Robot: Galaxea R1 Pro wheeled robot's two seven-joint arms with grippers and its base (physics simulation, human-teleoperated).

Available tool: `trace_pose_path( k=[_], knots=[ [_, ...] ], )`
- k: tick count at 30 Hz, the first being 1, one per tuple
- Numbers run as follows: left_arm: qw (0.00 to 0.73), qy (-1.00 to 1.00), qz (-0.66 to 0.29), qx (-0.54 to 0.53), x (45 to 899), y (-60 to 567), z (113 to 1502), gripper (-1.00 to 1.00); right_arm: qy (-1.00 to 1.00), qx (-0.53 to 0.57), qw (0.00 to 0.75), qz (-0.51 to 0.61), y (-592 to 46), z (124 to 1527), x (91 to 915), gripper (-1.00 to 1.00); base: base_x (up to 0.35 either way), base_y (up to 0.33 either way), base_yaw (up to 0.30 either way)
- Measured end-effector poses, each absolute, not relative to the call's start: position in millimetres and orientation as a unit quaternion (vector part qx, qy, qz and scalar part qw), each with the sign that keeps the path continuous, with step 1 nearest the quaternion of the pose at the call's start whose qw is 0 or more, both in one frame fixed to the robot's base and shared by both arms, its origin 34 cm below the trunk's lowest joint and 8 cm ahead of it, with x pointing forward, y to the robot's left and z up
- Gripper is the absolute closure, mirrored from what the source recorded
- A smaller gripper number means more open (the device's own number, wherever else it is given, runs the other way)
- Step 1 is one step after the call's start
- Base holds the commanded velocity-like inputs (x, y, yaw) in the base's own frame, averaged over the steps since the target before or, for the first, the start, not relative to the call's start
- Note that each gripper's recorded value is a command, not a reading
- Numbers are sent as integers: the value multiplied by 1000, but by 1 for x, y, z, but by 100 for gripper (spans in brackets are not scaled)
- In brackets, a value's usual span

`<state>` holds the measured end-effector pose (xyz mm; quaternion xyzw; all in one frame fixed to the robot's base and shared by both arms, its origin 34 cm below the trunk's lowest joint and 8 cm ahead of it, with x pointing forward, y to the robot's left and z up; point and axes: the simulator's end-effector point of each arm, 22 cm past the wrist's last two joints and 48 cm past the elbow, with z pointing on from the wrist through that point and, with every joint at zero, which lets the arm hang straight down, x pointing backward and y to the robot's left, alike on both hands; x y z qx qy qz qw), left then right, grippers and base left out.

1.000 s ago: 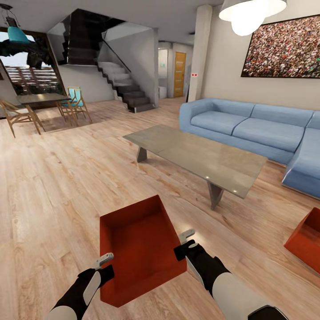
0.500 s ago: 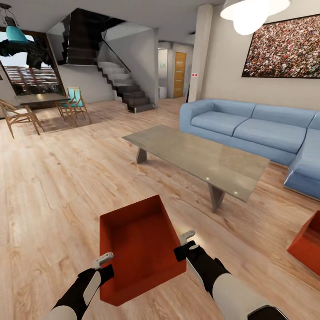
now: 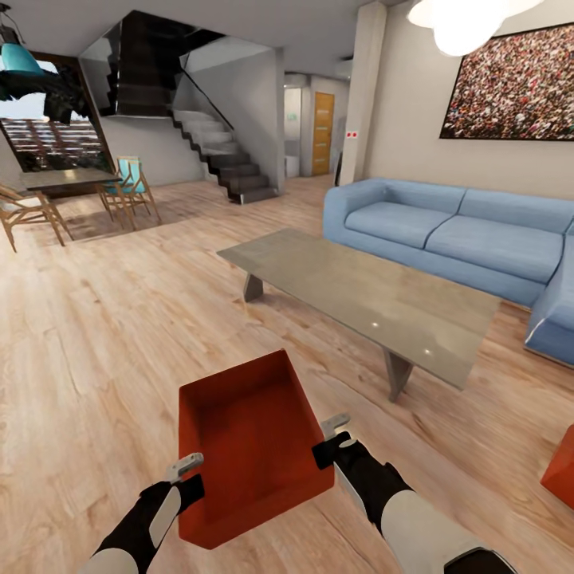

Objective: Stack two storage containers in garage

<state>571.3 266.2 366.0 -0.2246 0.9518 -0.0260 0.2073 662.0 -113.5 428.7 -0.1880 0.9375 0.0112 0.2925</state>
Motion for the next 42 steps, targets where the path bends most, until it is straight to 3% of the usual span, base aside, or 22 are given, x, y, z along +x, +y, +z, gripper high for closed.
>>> trace_pose_path(
  k=[7,32,42],
  knots=[
    [207,952,-26,-225,571,266,366,100,938,-188,292,11,-113,429,662,100,337,129,99],
    [207,952,-26,-225,571,266,366,100,938,-188,292,11,-113,428,662,100,337,132,274],
    [207,952,-26,-225,571,266,366,100,938,-188,292,11,-114,429,662,100,337,132,33]
  ],
)
